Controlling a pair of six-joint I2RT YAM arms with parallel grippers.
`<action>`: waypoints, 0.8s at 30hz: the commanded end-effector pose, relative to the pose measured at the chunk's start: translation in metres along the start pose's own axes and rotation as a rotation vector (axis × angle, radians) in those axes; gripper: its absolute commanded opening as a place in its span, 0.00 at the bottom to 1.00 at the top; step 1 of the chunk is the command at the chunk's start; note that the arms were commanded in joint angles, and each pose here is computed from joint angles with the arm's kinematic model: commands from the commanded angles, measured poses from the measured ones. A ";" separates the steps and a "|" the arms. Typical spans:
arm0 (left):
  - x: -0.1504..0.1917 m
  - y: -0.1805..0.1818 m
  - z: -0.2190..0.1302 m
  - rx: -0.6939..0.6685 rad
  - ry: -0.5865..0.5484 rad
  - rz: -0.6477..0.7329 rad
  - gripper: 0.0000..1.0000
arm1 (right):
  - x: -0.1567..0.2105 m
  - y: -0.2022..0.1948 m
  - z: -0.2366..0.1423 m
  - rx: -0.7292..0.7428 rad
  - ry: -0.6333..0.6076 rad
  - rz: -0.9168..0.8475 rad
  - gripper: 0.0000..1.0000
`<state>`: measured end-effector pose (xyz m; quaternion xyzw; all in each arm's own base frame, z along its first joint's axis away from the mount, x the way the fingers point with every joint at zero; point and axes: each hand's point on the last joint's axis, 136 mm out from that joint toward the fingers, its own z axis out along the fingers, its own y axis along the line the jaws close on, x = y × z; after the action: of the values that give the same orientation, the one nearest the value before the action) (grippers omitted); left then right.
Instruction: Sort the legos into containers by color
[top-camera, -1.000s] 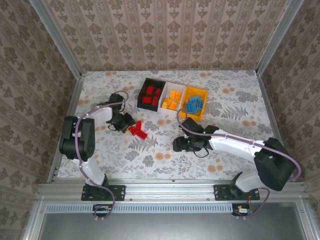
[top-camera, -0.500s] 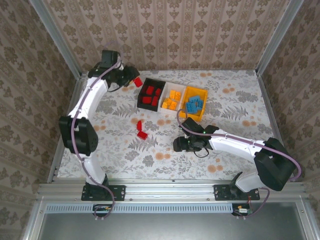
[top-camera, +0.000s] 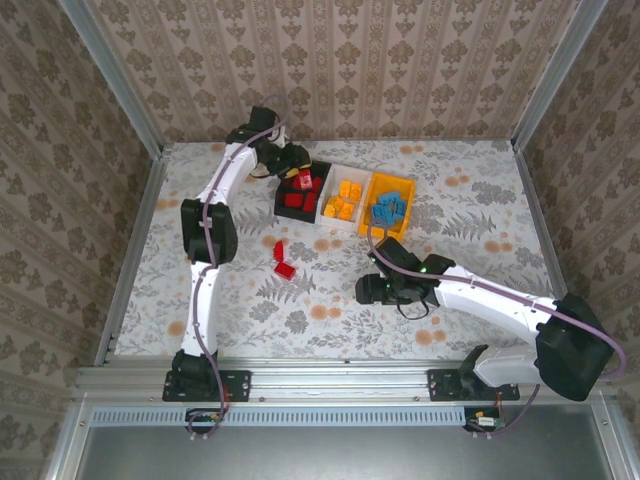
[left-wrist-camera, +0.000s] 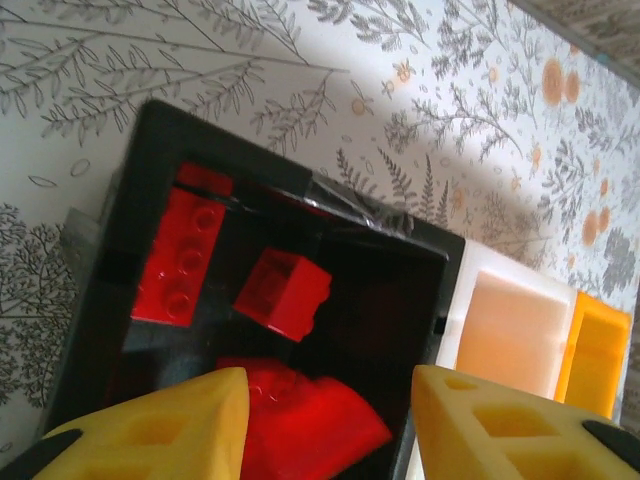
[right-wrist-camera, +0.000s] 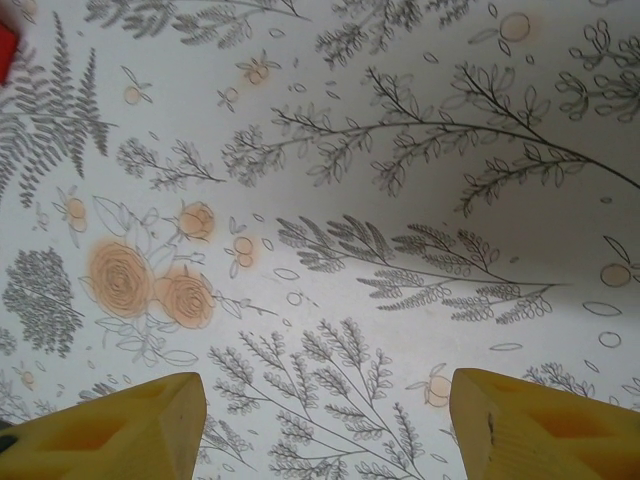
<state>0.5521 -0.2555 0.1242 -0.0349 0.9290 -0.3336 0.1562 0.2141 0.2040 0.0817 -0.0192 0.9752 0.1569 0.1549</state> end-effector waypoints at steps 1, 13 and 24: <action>-0.005 -0.021 -0.026 0.025 -0.028 0.073 0.58 | 0.004 -0.009 -0.001 0.040 0.004 0.013 0.68; 0.012 -0.045 -0.112 -0.018 -0.145 0.253 1.00 | -0.007 0.011 0.000 -0.009 0.007 -0.020 0.68; 0.120 0.015 -0.243 -0.011 -0.387 0.158 1.00 | -0.045 0.106 0.028 -0.117 0.091 -0.355 0.68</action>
<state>0.3787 -0.1306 0.2629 -0.0038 0.8942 -0.2919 0.3393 0.2548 0.2826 0.0969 -0.1314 0.9659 0.1695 0.1451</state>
